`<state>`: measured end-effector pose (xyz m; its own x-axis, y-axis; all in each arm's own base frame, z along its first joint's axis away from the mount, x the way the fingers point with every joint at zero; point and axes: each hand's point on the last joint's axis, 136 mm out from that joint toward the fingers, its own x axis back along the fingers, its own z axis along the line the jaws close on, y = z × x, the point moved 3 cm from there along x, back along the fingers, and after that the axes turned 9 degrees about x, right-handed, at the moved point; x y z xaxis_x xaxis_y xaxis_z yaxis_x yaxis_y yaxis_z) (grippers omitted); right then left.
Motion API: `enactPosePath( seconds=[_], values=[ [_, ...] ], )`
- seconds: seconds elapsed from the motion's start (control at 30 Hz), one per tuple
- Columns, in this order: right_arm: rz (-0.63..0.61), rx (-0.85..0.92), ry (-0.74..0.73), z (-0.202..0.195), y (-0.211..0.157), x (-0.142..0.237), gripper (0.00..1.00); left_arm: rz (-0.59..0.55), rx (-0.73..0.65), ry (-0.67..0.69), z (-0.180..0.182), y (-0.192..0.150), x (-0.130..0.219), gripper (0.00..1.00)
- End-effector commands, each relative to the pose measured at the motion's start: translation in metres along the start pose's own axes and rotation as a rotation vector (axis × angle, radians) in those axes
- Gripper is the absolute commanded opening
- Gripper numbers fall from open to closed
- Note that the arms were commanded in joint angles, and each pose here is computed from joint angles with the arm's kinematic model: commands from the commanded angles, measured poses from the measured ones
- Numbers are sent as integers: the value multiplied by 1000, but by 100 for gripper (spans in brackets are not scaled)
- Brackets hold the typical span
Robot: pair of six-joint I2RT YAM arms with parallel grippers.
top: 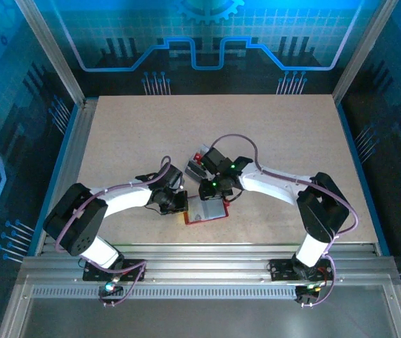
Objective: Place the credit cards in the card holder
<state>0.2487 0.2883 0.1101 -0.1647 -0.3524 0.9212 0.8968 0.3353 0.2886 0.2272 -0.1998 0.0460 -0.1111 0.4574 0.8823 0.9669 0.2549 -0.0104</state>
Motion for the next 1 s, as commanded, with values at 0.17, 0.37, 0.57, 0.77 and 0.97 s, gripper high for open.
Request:
enactPosePath(
  seconds=[0.17,0.37,0.57,0.77,0.97],
  values=[
    [116,163,-251,-35,-16,-21,36,-13,-27,-85,-12,0,3,0],
    [128,181,-230,-37,-17,-38,36,-24,-11,-39,-1,-4,8,0],
    [103,207,-217,-29,-13,-34,36,-29,-34,-39,2,-12,20,0],
    [117,234,-195,-22,-13,-40,37,-43,-54,-52,-1,-11,29,0],
    [159,243,-211,-25,-18,-51,36,-29,-46,-37,3,-10,18,0]
  ],
)
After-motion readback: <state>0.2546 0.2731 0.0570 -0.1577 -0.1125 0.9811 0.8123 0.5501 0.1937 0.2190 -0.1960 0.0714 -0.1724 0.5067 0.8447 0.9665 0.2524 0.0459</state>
